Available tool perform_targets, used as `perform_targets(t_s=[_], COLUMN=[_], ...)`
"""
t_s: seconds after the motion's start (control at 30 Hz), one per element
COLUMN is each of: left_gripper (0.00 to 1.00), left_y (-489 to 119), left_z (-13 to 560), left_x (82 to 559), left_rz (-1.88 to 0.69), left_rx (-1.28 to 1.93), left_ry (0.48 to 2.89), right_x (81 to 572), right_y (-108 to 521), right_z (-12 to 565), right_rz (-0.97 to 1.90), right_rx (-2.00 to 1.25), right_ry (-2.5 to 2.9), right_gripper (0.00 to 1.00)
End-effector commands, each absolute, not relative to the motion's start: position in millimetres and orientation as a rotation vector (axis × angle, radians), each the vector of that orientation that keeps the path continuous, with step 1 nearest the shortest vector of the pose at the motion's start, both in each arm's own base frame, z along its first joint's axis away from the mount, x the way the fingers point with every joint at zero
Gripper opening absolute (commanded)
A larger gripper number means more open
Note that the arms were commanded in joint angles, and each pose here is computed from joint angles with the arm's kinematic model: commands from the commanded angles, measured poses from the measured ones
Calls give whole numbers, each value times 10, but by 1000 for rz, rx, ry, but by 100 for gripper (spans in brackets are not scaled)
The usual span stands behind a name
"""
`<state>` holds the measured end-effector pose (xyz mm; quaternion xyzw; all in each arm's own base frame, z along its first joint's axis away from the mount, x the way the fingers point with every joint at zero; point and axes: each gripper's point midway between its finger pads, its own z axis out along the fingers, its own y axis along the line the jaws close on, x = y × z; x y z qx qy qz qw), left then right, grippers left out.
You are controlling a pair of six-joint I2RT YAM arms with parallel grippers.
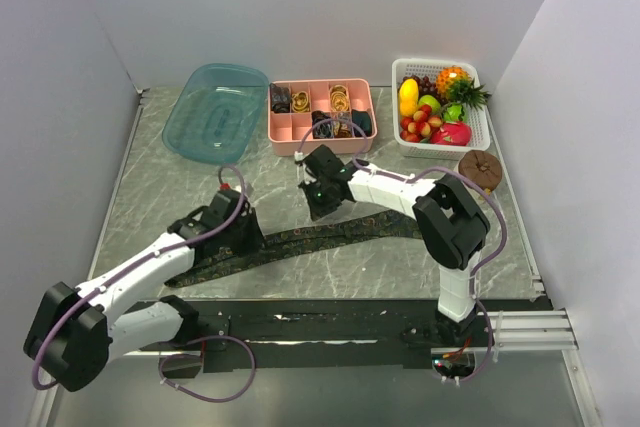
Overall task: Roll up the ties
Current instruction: Flatten out the tie at the center of the board.
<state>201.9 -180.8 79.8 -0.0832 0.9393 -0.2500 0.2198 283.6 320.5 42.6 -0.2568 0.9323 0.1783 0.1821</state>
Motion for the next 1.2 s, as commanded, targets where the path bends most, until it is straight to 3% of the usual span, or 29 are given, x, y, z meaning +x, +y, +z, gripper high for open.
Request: perform_targets(t_s=[0.0,0.23,0.63,1.03,1.17], left_gripper=[1,1,1,1,1], left_y=[-2008,-1870,-1394,-1138,-1212], left_z=[819,451,69,96,113], left_x=[1868,1489,1533,2169,2430], left_rz=[-800,-651,-158,224,221], left_rx=[-290,-354,-552,-522,-470], left_ry=[2584,2720,2776,2639,2622], right_x=[3047,3186,3278,3198,3193], right_y=[3029,2858,2416,1982,1882], right_z=[599,536,466,217,192], right_rz=[474,440,371,289,259], right_rx=[-633,-585,-440,-276,-245], right_ry=[2610,2636,2703,2854,2880], right_gripper=[0,0,0,0,0])
